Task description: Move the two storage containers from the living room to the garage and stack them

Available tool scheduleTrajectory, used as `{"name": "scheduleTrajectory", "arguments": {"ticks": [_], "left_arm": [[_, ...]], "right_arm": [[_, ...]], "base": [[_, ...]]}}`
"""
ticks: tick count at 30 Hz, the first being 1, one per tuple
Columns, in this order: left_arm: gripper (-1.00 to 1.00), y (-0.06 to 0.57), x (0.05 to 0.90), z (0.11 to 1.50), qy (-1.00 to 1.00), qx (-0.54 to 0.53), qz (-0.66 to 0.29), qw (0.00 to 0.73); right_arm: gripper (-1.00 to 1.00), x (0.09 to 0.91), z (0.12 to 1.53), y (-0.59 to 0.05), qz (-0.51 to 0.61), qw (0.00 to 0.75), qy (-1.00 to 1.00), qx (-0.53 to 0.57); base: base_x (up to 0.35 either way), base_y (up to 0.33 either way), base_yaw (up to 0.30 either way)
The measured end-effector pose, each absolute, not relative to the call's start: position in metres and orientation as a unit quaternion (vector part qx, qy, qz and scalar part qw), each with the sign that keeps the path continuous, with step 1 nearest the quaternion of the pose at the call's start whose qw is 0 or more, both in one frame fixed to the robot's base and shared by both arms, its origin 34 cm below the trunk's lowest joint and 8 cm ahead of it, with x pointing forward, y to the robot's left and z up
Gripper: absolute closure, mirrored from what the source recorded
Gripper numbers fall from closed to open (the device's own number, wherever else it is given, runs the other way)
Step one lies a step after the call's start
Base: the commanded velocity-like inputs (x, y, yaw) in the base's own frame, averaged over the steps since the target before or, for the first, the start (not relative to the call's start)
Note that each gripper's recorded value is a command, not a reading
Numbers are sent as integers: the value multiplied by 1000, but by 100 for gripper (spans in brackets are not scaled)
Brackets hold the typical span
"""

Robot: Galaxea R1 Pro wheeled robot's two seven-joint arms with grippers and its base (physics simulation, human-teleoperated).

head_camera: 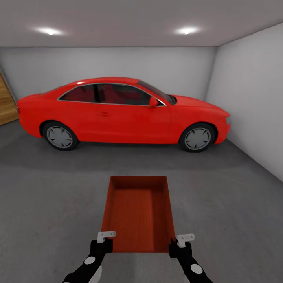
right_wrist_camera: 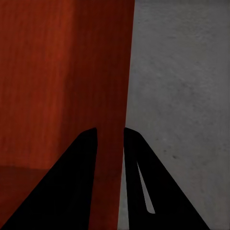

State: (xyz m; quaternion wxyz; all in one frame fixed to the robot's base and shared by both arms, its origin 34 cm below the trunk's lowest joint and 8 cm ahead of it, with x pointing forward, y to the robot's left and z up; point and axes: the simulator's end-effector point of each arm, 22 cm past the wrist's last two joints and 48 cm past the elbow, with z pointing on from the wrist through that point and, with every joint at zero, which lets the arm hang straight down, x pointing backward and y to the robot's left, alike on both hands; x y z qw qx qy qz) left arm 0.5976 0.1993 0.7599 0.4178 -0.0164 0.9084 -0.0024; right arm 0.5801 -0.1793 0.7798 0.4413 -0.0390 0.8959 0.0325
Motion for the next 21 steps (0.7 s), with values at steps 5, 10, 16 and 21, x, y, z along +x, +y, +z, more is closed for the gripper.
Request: {"name": "scheduleTrajectory", "arguments": {"ticks": [5,10,16,21], "left_arm": [[100,199,596,756,910,-16,-2,414],[100,199,594,752,912,-17,-2,410],[100,199,591,747,914,-17,-2,406],[100,199,589,744,915,-16,-2,402]], "right_arm": [[100,578,776,-179,33,438,898,-39],[100,577,772,-179,33,434,899,-39],[100,575,767,-179,33,430,902,-39],[100,572,764,-179,33,426,903,-38]], "base": [[326,0,0],[216,0,0],[21,0,0],[261,0,0]]}}
